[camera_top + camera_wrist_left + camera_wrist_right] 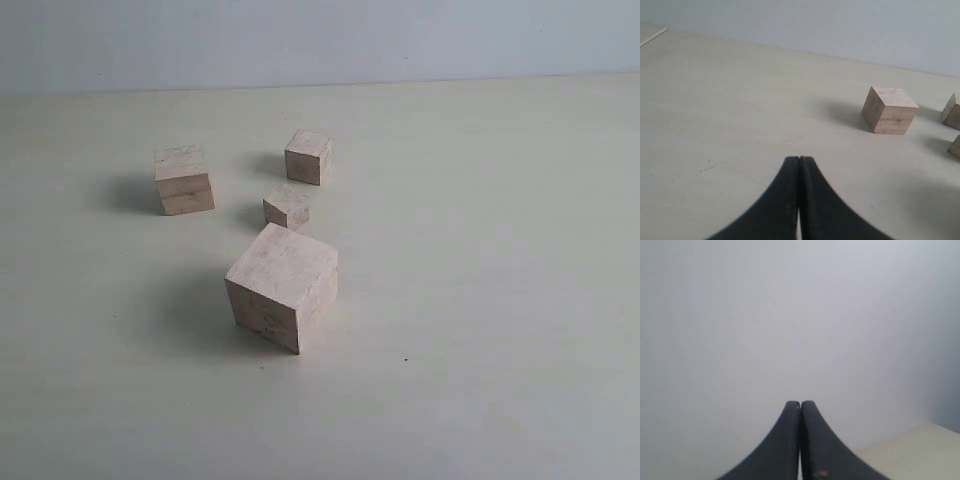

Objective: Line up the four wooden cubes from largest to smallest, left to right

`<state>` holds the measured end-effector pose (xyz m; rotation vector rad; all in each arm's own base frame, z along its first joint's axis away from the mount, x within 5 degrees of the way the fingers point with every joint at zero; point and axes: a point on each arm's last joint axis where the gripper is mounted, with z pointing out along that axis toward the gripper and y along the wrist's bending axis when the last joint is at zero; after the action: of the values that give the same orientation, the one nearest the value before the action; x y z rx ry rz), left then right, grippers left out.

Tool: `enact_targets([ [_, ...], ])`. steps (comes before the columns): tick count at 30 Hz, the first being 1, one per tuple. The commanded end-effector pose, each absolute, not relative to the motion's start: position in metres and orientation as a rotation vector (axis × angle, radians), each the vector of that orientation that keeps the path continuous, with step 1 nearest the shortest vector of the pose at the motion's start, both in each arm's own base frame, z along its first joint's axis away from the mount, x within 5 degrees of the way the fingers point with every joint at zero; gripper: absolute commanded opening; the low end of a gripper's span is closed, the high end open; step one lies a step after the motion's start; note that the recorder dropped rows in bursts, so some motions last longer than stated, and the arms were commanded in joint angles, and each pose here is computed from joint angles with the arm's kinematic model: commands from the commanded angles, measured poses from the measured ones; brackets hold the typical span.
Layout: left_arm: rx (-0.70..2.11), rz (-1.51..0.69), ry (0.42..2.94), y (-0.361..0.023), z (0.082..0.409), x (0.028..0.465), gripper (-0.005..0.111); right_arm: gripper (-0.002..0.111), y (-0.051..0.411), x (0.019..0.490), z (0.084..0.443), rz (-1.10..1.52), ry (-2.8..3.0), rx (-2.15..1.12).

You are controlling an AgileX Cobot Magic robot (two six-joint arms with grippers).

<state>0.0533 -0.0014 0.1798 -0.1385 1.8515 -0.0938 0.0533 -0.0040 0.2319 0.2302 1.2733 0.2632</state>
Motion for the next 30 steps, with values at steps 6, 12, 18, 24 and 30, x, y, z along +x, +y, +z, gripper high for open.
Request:
enact_targets([
  [6,-0.132,-0.096,1.844,-0.002,0.180,0.053,0.000,0.000,0.002,0.037,0.330,0.371,1.214,0.190],
  [12,-0.132,-0.096,1.844,-0.002,0.180,0.053,0.000,0.000,0.018,0.075,0.402,0.260,1.545,-0.071],
  [18,-0.132,-0.096,1.844,-0.002,0.180,0.053,0.000,0.000,0.061,0.139,0.432,0.469,1.764,-0.422],
  [24,-0.132,-0.096,1.844,-0.002,0.180,0.053,0.000,0.000,0.129,0.202,0.370,0.679,2.139,-0.849],
  [30,-0.132,-0.096,1.844,-0.002,0.180,0.053,0.000,0.000,0.163,0.251,0.302,0.742,2.370,-0.857],
])
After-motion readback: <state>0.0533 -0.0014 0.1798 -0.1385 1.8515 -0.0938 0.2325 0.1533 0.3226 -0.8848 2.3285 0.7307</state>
